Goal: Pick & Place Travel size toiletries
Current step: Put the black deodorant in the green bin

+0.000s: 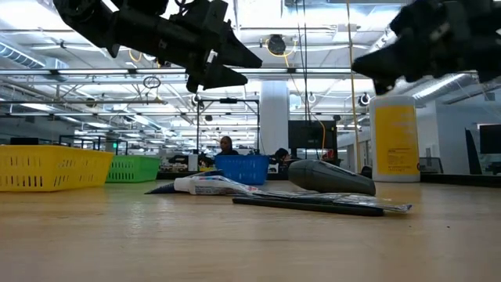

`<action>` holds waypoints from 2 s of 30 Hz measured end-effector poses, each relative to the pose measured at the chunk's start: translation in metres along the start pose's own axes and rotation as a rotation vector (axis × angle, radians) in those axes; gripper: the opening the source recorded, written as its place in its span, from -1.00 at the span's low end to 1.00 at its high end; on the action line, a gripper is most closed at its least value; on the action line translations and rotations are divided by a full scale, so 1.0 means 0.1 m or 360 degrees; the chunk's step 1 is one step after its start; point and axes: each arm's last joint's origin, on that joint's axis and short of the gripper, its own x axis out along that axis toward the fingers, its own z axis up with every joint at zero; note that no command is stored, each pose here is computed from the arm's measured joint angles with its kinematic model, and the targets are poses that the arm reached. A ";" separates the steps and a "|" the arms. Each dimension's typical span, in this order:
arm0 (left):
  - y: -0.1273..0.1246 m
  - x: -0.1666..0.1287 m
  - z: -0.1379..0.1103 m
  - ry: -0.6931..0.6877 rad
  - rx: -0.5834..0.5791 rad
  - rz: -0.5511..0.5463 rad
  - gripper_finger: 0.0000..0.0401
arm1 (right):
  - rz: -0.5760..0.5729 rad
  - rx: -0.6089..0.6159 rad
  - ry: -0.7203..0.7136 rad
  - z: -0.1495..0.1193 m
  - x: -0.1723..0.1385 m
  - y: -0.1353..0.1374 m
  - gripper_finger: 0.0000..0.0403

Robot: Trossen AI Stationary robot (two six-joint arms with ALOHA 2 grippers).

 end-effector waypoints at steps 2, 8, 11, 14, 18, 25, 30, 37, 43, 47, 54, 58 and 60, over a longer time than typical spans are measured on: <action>0.00 0.00 0.00 0.0001 0.0001 0.0004 0.41 | 0.0005 -0.0072 0.0043 0.06 0.13 -0.01 -0.79; 0.00 0.00 -0.02 0.0036 0.0027 0.0022 0.41 | 0.0096 -0.0134 0.0060 -0.03 0.54 -0.04 -0.82; -0.02 -0.04 -0.07 0.0114 0.0101 0.0158 0.41 | 0.0065 -0.0148 0.0088 -0.16 0.64 -0.06 -0.80; -0.11 -0.08 -0.12 0.0233 0.0277 0.0240 0.41 | -0.0014 -0.0176 0.0071 -0.20 0.69 -0.09 -0.72; -0.26 -0.14 -0.16 0.0424 0.0526 0.0196 0.41 | -0.0133 -0.0192 0.0098 -0.24 0.70 -0.11 -0.48; -0.34 -0.34 -0.20 0.0840 0.0567 0.0420 0.41 | -0.0260 -0.0144 0.0194 -0.29 0.70 -0.14 0.14; -0.29 -0.38 -0.24 0.0909 0.0332 0.0555 0.41 | -0.0277 0.0062 0.0422 -0.48 0.70 -0.13 0.56; -0.26 -0.31 -0.19 0.0801 0.0193 0.0570 0.41 | -0.0241 0.0123 0.0614 -0.78 0.77 0.08 0.72; -0.33 -0.19 -0.13 0.0622 0.0202 0.0486 0.41 | -0.0277 0.0042 0.0724 -0.94 0.77 0.24 0.61; -0.35 0.04 -0.16 0.0469 0.0258 0.0380 0.41 | -0.0242 -0.0006 0.0771 -1.03 0.78 0.27 0.41; -0.29 0.45 -0.21 0.0227 0.0438 -0.0018 0.41 | -0.0245 0.0015 0.0755 -1.05 0.80 0.27 -0.06; -0.28 0.54 -0.14 0.0190 0.0559 -0.0274 0.41 | -0.0239 0.0018 0.0691 -0.97 0.80 0.27 -0.06; -0.28 0.56 -0.11 0.0181 0.0607 -0.0427 0.41 | -0.0248 0.0029 0.0643 -0.92 0.81 0.25 -0.06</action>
